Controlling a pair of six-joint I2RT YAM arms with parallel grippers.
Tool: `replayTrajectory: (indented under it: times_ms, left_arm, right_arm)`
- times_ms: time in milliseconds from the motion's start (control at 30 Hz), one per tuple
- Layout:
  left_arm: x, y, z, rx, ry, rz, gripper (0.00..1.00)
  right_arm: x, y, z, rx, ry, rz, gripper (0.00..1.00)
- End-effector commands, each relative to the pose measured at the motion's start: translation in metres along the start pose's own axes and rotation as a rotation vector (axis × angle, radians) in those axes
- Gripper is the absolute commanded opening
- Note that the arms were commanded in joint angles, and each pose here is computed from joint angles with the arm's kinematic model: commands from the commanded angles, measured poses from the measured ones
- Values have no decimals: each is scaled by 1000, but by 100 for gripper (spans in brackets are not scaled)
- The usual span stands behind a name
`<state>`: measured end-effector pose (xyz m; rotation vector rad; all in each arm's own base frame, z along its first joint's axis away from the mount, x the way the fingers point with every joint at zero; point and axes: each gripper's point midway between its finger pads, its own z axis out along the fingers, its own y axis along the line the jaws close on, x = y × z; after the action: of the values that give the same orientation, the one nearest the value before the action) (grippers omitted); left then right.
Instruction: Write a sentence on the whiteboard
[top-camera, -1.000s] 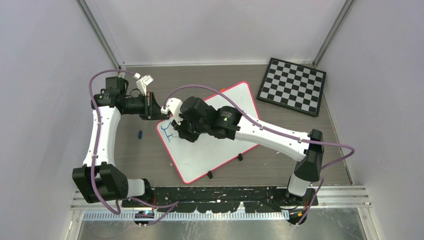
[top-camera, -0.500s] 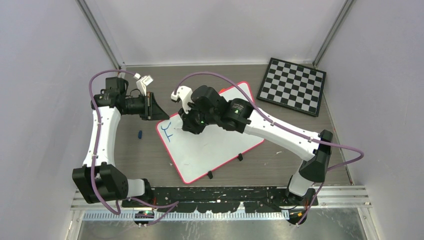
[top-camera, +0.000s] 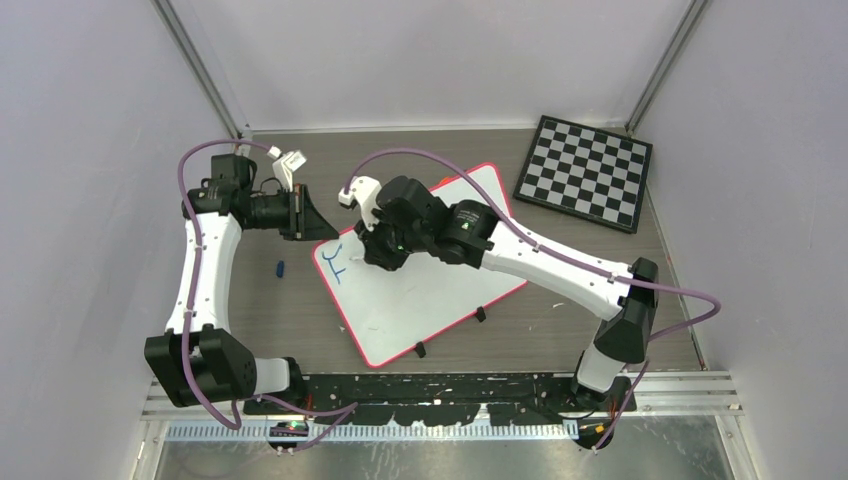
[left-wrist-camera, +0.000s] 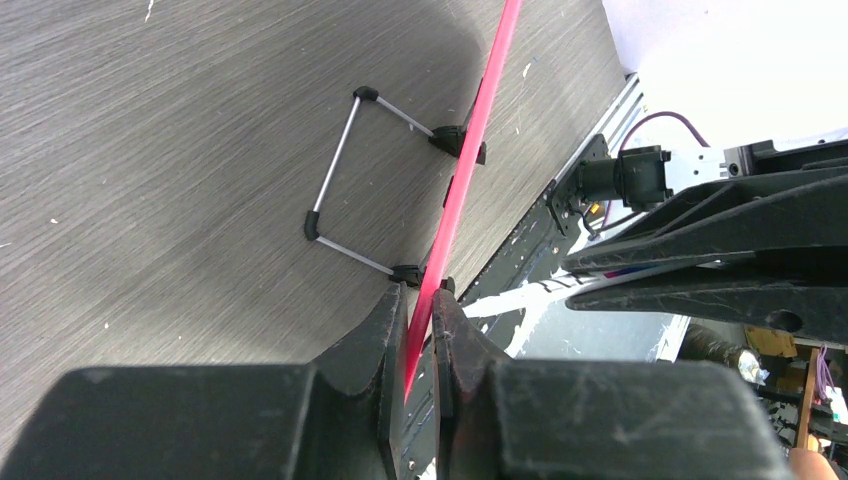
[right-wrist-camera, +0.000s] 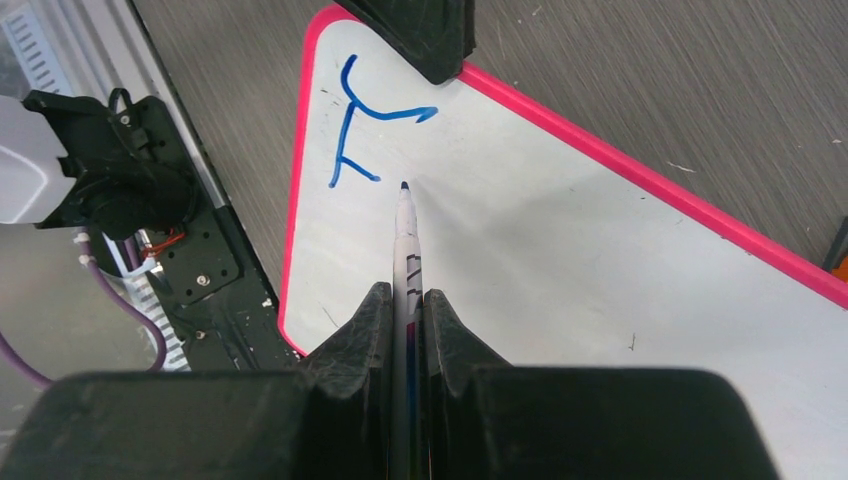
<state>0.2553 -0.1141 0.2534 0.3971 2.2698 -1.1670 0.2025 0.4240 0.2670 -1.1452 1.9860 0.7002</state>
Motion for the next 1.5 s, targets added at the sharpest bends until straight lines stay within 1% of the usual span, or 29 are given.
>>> replayTrajectory:
  times_ms: [0,200,500,1067,1267,1467]
  left_arm:
    - [3,-8,-1,15,2,12,0]
    - [4,-8,-1,16,2,11,0]
    - [5,-8,0,16,4,12,0]
    - [6,-5,0,6,9,12,0]
    - [5,-5,0,4,9,9,0]
    - [6,-5,0,7,11,9,0]
  right_arm:
    - [-11,-7,5,45,-46,-8,0]
    - [-17,-17,10,99,-59,-14,0]
    - [-19,-14,17,82,-58,-22,0]
    - [16,-11,19,61,16,-43,0]
    - [14,-14,12,69,8,-54,0]
    - [-5,-28,1,107,-37,-38,0]
